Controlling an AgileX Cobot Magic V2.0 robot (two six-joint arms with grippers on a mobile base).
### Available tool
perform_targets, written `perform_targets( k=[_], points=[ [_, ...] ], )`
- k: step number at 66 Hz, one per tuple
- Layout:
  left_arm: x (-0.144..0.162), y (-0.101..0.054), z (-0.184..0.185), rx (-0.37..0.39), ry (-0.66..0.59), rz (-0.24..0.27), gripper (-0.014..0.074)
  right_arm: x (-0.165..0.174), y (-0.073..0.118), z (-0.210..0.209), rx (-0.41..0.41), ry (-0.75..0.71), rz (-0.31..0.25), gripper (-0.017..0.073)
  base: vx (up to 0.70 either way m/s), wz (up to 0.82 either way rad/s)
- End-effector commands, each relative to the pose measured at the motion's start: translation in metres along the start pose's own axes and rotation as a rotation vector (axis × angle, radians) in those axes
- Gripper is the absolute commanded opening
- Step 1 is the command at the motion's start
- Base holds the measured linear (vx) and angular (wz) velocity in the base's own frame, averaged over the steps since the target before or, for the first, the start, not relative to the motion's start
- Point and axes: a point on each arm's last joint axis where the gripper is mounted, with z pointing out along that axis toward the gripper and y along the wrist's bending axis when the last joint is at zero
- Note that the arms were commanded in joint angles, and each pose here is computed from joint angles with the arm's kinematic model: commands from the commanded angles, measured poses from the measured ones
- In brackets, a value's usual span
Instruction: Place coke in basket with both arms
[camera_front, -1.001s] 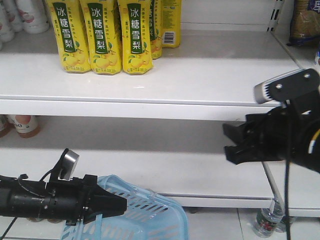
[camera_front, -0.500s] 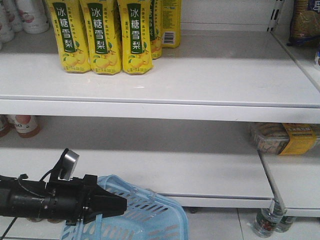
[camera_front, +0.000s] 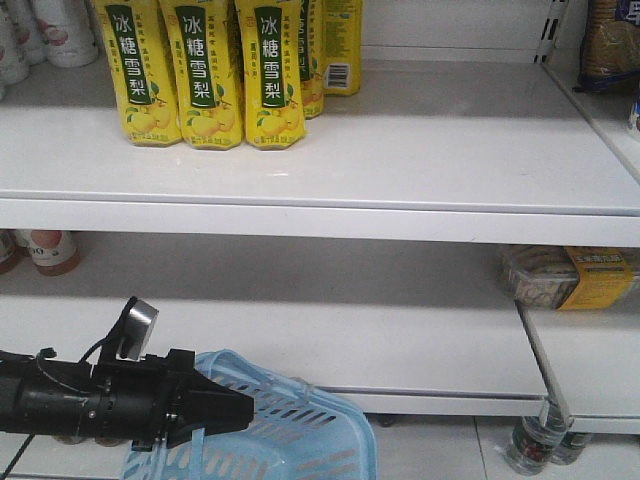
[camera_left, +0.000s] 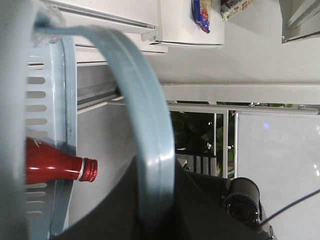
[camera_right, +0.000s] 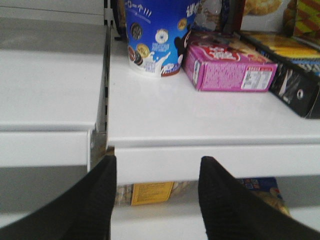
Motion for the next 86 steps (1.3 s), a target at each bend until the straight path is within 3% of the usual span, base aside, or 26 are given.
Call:
perform_targets(
  k=[1, 17, 27, 33, 49, 56, 63, 70, 81, 86],
  points=[
    [-0.006, -0.029, -0.005, 0.189, -0.054, 0.008, -0.0006, 0.003, 0.001, -0.01, -0.003, -0.135, 0.015, 0.0365, 0.0, 0.0],
    [-0.006, -0.029, -0.005, 0.189, -0.054, 0.008, -0.0006, 0.029, 0.003, -0.034, -0.001, -0.155, 0.046, 0.0363, 0.0, 0.0],
    [-0.006, -0.029, -0.005, 0.189, -0.054, 0.008, -0.0006, 0.042, 0.003, -0.051, -0.006, -0.07, 0.067, 0.0352, 0.0, 0.0],
    [-0.006, -0.029, -0.005, 0.189, -0.054, 0.008, -0.0006, 0.047, 0.006, -0.057, -0.028, -0.052, 0.039, 0.034, 0.0, 0.0],
    [-0.006, -0.029, -0.005, 0.189, -0.054, 0.008, -0.0006, 0.075, 0.01, -0.044, -0.04, -0.057, -0.119, 0.0305, 0.0, 0.0],
    [-0.006, -0.029, -0.005, 0.189, -0.054, 0.008, -0.0006, 0.075, 0.01, -0.042, -0.026, -0.109, -0.118, 0.0296, 0.0, 0.0],
    [-0.006, -0.029, -0.005, 0.189, -0.054, 0.008, -0.0006, 0.073, 0.01, -0.041, -0.031, -0.13, -0.058, 0.0279, 0.0, 0.0],
    [-0.006, -0.029, -0.005, 0.189, -0.054, 0.008, -0.0006, 0.074, 0.011, -0.041, -0.037, -0.116, -0.051, 0.0219, 0.0, 0.0],
    [-0.006, -0.029, -0.005, 0.189, -0.054, 0.008, -0.0006, 0.076, 0.011, -0.041, -0.04, -0.102, -0.061, -0.0004, 0.0, 0.0],
    [-0.006, -0.029, -0.005, 0.189, -0.054, 0.008, -0.0006, 0.074, 0.01, -0.041, -0.036, -0.117, -0.06, -0.0013, 0.0, 0.0]
  ],
)
